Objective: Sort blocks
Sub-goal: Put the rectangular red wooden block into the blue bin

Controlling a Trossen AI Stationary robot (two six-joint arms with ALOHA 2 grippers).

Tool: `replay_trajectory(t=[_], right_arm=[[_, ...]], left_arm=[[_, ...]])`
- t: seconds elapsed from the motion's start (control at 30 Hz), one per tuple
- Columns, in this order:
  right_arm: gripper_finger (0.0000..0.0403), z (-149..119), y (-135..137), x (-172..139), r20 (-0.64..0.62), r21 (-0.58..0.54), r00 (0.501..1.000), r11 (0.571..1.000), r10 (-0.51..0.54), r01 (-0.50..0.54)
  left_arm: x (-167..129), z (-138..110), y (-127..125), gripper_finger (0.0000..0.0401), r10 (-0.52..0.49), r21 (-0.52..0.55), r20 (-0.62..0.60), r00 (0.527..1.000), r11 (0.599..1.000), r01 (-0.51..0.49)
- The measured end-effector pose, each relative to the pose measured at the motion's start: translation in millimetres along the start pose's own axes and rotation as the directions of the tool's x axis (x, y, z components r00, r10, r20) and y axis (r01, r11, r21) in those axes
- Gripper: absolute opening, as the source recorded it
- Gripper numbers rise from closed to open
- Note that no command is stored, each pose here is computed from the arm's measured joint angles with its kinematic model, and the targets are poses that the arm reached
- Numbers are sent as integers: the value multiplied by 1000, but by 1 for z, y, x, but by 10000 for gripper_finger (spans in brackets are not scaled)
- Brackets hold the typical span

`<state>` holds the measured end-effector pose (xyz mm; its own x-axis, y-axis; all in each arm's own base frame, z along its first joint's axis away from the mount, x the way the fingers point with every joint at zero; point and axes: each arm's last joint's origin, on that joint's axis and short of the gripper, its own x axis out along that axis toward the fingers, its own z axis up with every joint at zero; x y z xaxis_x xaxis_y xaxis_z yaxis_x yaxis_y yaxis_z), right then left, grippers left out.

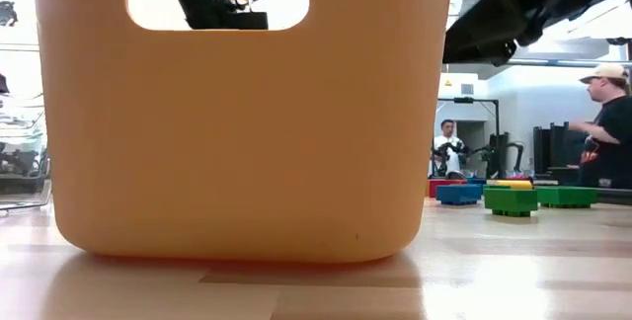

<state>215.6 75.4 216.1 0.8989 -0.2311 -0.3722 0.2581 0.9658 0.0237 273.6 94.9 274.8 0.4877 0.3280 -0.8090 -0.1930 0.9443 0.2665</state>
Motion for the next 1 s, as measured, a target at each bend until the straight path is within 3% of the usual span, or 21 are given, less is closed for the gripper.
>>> replay_trajectory(t=[0.3, 0.43, 0.6, 0.93, 1.0], right_arm=[[198, 8, 2, -3, -65, -50, 998, 999, -16, 13], [198, 8, 6, -7, -74, -66, 997, 998, 4, -9], [198, 7, 10, -10, -76, -67, 997, 997, 23, -28], [198, 7, 11, -10, -75, -65, 997, 997, 29, -33], [198, 7, 11, -10, -75, -59, 997, 998, 29, -33]], left_arm=[[57, 35, 45, 274, -68, 68, -101, 993, 995, 75], [82, 39, 62, 274, -137, 59, -124, 983, 988, 145], [102, 41, 80, 274, -147, 57, -138, 979, 986, 156], [126, 29, 84, 275, -181, 23, -241, 954, 981, 192], [126, 30, 83, 293, -177, 21, -235, 956, 982, 187]])
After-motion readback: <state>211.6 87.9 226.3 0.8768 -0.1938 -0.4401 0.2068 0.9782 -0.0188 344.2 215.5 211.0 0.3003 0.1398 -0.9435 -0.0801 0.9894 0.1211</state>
